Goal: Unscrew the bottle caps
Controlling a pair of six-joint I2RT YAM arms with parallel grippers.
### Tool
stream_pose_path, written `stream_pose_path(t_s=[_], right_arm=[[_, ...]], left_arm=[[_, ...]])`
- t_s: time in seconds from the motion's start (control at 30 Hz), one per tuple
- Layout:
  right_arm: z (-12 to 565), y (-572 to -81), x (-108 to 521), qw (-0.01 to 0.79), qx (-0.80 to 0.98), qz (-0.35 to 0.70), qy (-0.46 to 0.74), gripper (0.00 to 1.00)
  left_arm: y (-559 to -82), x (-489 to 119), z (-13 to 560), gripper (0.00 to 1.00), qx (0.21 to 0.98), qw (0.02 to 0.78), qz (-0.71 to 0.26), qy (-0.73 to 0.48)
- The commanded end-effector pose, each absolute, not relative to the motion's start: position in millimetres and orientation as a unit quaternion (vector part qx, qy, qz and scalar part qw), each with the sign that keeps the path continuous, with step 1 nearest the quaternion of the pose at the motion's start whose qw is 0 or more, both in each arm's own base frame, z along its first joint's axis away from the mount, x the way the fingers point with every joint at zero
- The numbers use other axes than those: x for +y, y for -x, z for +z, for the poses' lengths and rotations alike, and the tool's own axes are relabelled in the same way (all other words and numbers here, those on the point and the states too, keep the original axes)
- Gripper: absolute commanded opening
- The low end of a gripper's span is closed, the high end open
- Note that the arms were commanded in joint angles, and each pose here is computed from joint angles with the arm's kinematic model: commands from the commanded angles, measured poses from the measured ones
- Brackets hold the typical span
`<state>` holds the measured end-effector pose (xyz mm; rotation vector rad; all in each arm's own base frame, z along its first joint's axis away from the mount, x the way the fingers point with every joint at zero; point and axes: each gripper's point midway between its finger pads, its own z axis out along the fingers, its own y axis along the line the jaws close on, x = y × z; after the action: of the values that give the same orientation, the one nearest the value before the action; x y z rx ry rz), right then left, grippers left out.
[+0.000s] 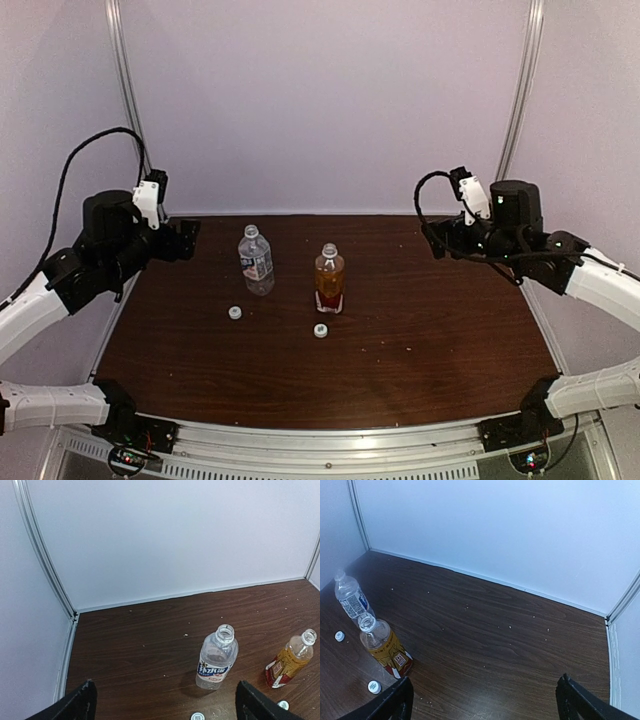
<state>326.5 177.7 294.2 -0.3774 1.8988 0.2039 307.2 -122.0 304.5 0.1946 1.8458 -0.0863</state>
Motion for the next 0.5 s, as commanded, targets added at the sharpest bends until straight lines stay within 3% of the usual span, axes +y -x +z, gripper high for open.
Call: stream_pose_path(t_s=[0.0, 0.47], right_arm=[[294.0, -325.7, 157.5, 0.583, 0.801, 0.058, 0.127, 1.00], [303.8, -314.5, 142.0, 0.594, 0.794, 0.040, 0.120, 1.00]], left_arm=[[-309.1, -118.7, 323.8, 0.98, 0.776, 0.623, -0.037, -0.092], [-289.1, -121.7, 316.4, 0.98, 0.738, 0.660, -0.074, -0.117]])
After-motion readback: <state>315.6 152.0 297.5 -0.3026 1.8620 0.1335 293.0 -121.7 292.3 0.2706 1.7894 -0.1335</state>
